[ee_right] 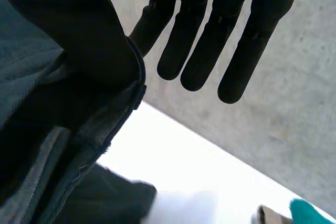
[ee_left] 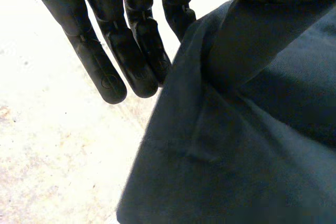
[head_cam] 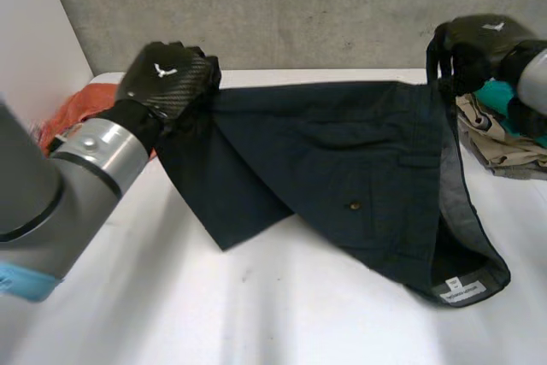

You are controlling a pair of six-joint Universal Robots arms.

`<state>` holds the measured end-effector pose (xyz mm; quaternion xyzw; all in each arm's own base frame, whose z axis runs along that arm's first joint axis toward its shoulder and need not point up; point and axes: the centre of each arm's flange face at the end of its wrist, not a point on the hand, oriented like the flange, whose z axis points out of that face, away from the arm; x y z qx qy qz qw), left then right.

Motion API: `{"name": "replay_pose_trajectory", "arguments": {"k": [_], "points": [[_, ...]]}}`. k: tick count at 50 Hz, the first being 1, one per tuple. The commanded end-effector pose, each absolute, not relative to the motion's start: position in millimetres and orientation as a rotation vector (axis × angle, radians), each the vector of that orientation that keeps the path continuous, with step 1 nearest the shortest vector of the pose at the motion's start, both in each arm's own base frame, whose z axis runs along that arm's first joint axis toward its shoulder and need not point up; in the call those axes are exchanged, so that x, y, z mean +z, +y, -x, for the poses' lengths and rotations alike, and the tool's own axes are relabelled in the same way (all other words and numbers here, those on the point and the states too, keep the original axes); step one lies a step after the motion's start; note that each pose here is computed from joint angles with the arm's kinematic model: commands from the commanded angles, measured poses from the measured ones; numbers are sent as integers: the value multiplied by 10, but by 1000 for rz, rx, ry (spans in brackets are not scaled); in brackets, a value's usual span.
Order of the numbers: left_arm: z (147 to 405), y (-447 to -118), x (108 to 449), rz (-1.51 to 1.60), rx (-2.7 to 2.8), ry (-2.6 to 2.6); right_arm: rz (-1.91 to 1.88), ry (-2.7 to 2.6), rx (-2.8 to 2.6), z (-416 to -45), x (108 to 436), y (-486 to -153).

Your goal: Fold the laundry.

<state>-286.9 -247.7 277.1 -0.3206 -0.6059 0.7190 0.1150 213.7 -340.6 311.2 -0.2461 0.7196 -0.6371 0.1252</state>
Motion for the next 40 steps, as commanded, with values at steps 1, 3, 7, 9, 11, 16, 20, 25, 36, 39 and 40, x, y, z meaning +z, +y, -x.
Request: {"name": "replay_pose_trajectory", "arguments": {"k": [1,3,7,9,11,16,20,25,36,39,40], "points": [[3160,-3057,2835,991,2322,-1702,696,2075,-2135,-2372,3147,-3854],[3272,-3200,3180,900,2476,-1547,632,1903,-2348,-2442,3422,-4012],[3377,-3238,3865,698,2729,-1154,516,1507,-2653,-2513,3964,-4098],[3363,-3220,4139,560,2824,-969,445,1257,-2774,-2539,4253,-4068],[3355,-3192,4270,490,2870,-872,388,1092,-2841,-2516,4467,-4024],[3297,-3182,4334,448,2893,-859,343,914,-2866,-2486,4688,-3935],[3322,-3205,4037,528,2818,-1047,421,956,-2791,-2557,4571,-3942],[3281,-3196,3340,649,2660,-1406,621,1200,-2576,-2640,4025,-4018],[3185,-2711,1985,962,2237,-1869,786,1914,-1971,-2536,2264,-3900],[3151,-2544,1686,1030,2126,-1954,843,2031,-1888,-2434,2010,-3797],[3121,-2485,1621,1047,2094,-1980,903,2094,-1847,-2368,1887,-3724]]}}
